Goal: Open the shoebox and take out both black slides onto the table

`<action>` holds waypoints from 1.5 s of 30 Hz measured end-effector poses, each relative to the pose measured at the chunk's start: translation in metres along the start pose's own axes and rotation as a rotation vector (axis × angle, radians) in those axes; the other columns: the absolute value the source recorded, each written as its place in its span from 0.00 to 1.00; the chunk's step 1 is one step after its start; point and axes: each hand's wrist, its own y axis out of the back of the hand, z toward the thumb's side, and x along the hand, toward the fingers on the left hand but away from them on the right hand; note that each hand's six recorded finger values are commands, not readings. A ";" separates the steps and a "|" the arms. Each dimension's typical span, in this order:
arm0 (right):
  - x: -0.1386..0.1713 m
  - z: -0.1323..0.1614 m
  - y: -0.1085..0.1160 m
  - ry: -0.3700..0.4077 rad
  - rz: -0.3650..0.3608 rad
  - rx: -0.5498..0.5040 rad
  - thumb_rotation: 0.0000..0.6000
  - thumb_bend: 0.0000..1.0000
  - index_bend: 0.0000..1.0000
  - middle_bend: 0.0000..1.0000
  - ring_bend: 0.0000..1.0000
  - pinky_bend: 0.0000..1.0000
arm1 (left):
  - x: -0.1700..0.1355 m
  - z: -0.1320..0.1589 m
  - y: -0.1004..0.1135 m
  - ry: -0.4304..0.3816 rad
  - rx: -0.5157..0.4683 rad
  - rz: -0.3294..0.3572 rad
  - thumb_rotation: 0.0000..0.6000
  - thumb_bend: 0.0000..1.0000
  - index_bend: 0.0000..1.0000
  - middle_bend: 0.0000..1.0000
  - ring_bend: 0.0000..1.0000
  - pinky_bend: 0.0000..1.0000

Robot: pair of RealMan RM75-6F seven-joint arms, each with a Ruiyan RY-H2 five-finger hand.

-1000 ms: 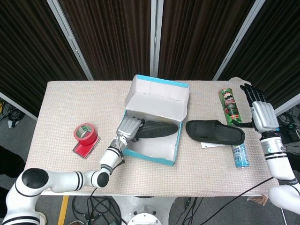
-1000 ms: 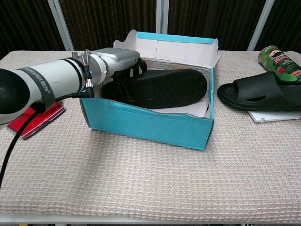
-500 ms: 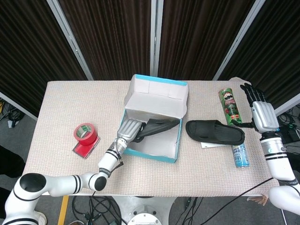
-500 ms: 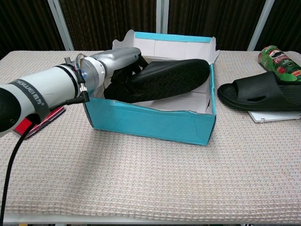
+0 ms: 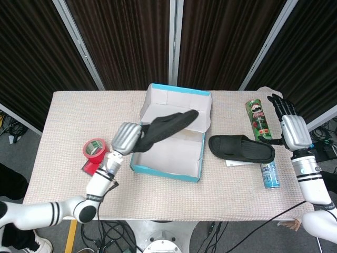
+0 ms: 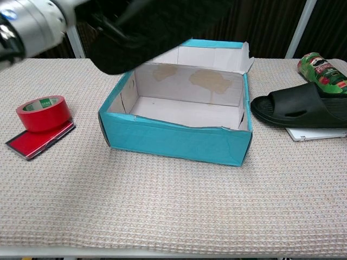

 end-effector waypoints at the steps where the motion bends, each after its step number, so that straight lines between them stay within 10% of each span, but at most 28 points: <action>1: 0.001 0.000 0.000 0.002 0.000 0.002 1.00 0.00 0.00 0.00 0.00 0.00 | -0.005 -0.009 0.012 0.018 0.008 0.028 1.00 0.38 0.58 0.68 0.68 0.73; 9: 0.017 0.005 -0.005 0.035 0.006 0.018 1.00 0.00 0.00 0.00 0.00 0.00 | -0.049 -0.112 0.064 0.280 0.162 0.117 1.00 0.37 0.56 0.65 0.62 0.66; 20: 0.037 0.005 -0.005 0.055 -0.003 0.021 1.00 0.00 0.00 0.00 0.00 0.00 | -0.071 -0.201 0.021 0.514 0.248 -0.026 1.00 0.29 0.48 0.57 0.53 0.57; 26: 0.042 -0.001 -0.003 0.040 -0.006 0.017 1.00 0.00 0.00 0.00 0.00 0.00 | -0.071 -0.206 -0.003 0.540 0.248 -0.139 1.00 0.07 0.14 0.26 0.19 0.35; 34: 0.053 -0.012 -0.007 0.014 0.010 0.020 1.00 0.00 0.00 0.00 0.00 0.00 | -0.082 -0.190 -0.001 0.529 0.194 -0.188 1.00 0.02 0.09 0.15 0.08 0.24; 45: 0.091 -0.031 -0.011 0.008 0.051 -0.009 1.00 0.04 0.00 0.00 0.00 0.00 | -0.161 -0.188 0.072 0.493 0.263 0.068 1.00 0.02 0.14 0.16 0.08 0.22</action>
